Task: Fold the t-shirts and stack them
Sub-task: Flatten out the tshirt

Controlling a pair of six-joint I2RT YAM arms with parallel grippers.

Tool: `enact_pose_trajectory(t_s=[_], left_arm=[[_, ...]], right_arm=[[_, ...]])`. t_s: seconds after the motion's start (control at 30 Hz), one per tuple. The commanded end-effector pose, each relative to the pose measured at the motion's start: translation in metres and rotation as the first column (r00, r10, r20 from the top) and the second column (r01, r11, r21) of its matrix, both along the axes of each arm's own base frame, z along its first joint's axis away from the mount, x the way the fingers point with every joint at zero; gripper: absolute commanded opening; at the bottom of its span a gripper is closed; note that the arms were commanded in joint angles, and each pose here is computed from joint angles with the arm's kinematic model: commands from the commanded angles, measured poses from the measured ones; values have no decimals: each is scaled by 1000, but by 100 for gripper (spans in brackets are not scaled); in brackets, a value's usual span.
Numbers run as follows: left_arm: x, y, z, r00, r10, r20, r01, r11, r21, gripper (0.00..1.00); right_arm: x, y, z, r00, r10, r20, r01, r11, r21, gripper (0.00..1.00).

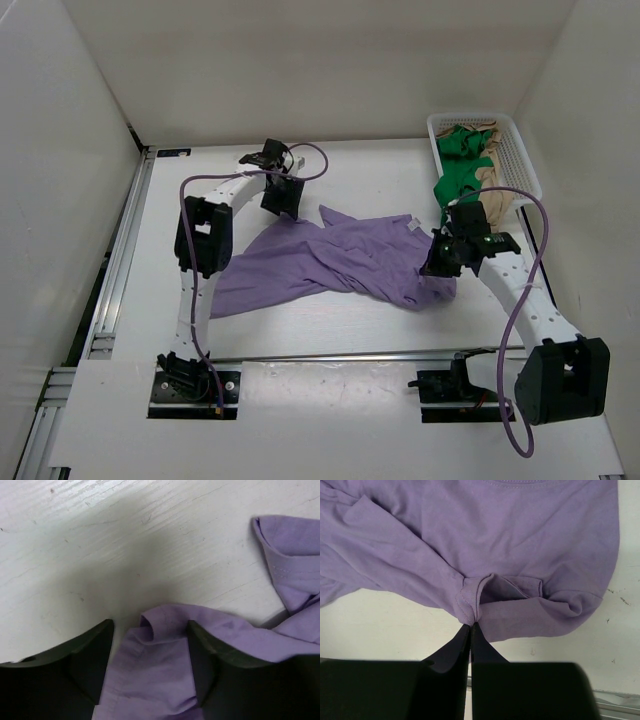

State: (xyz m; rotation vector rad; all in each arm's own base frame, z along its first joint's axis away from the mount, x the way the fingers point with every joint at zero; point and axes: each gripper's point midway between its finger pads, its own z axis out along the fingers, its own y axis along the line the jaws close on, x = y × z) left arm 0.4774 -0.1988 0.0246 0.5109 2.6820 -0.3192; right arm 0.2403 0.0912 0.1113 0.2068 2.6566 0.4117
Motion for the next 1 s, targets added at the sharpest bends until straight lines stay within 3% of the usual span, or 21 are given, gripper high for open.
enact_pose_trajectory(t_s=[0.0,0.07,0.1,0.23,0.3,0.33,0.4,0.43,0.47,0.53,0.57,0.67,0.73,0.8,0.87,0.97], left_arm=[[-6,-6,11,1000,-17,-16,16,999,-35,65],[-4,-9,8,999,-22,-25,20,999,-42,46],[-1,-10,7,1000,-22,-22,21,999,-43,10],[19,-2,37,998,10,64,-9,1000,-26,10],[41,15,70,985,60,159,-58,998,-14,10],[57,36,99,968,109,226,-106,994,-25,10],[95,63,176,884,192,427,-184,981,-60,10],[104,77,219,825,228,517,-214,973,-88,10],[112,98,260,755,272,597,-252,960,-120,10],[114,119,310,649,319,690,-295,942,-158,10],[109,128,355,564,341,752,-295,934,-203,10],[96,138,407,465,364,807,-290,924,-249,10],[89,144,420,445,368,816,-286,922,-260,10],[82,147,419,449,371,813,-301,919,-254,10],[70,155,426,439,379,815,-317,914,-254,10],[60,161,389,512,375,773,-348,913,-213,10]], right_arm=[[2,-2,8,999,7,40,-7,1000,-3,0],[2,-3,8,999,16,42,-16,1000,-8,0],[3,-5,8,999,11,44,-10,1000,-17,0],[31,-7,7,998,12,67,-9,999,-44,0],[65,-8,19,994,39,104,-32,997,-74,0],[111,-4,46,987,44,152,-30,995,-94,0],[155,-12,56,994,30,106,-11,984,-179,0],[182,-16,84,986,8,165,24,981,-191,0],[221,-13,167,930,-8,366,72,984,-162,0],[254,-24,211,875,-65,480,135,984,-113,0],[262,-27,263,800,-82,595,158,984,-77,0],[268,-40,327,659,-139,740,213,977,-6,0],[261,-36,356,593,-145,792,191,981,37,0],[254,-26,353,609,-138,781,140,988,66,0],[243,-14,325,672,-120,731,101,992,70,0],[227,-3,285,729,-99,677,90,995,49,0]])
